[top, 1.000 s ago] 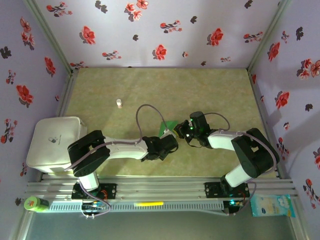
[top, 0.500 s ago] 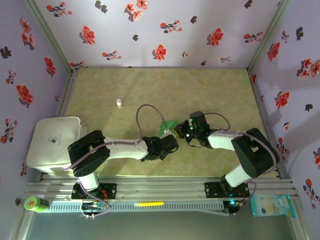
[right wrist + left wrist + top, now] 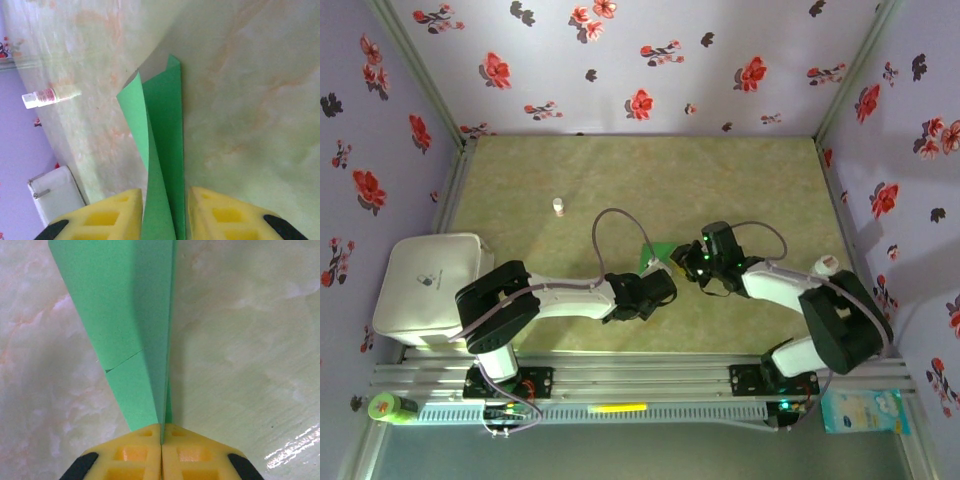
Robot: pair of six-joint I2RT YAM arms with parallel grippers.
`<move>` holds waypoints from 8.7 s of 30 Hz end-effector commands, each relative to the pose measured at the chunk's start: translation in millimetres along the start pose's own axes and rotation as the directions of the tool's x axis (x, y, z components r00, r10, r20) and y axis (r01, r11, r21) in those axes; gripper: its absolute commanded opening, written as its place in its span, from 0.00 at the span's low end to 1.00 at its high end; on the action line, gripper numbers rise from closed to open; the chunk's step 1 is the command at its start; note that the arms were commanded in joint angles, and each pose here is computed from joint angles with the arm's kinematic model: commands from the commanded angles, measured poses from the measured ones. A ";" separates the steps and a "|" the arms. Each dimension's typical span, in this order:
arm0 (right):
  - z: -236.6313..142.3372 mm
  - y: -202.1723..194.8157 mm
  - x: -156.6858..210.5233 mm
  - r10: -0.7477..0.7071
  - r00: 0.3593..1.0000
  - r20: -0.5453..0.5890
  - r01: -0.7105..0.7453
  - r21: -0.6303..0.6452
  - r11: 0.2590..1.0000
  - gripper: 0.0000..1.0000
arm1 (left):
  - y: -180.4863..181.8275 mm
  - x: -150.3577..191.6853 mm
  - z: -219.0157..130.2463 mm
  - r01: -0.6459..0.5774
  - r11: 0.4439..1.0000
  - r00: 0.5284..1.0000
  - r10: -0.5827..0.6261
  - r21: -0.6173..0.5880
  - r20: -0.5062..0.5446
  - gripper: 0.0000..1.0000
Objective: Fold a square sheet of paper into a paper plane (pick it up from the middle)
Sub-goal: Fold the wing for the fifth time at the center of the table.
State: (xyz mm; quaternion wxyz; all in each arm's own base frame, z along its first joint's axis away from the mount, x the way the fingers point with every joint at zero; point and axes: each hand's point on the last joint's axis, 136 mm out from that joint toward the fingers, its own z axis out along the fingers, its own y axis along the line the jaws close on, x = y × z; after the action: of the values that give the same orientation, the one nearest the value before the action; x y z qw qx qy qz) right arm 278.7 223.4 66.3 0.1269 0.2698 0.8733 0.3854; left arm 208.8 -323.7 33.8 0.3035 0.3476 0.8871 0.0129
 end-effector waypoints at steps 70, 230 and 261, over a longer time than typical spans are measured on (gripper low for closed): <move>2.2 20.7 27.1 -0.320 0.944 -0.074 0.309 -0.134 0.942 0.15 | -28.5 -7.7 23.4 0.576 0.482 0.781 -0.562 0.660 -0.272 0.04; 60.5 -76.7 19.2 -0.200 0.955 -0.221 0.252 0.239 0.938 0.07 | -48.5 59.9 -12.6 0.627 0.473 0.779 -0.365 0.619 -0.510 0.00; 61.7 -72.0 19.4 -0.200 0.956 -0.216 0.249 0.235 0.940 0.07 | -25.1 -53.9 -37.3 0.566 0.462 0.797 -0.520 0.683 -0.309 0.12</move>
State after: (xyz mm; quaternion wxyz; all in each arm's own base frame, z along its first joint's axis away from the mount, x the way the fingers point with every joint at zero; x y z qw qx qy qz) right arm 284.4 260.8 15.2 0.0860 0.1163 0.9200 0.3643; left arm 208.1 -367.8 102.3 0.1268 0.1380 0.8722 -0.4518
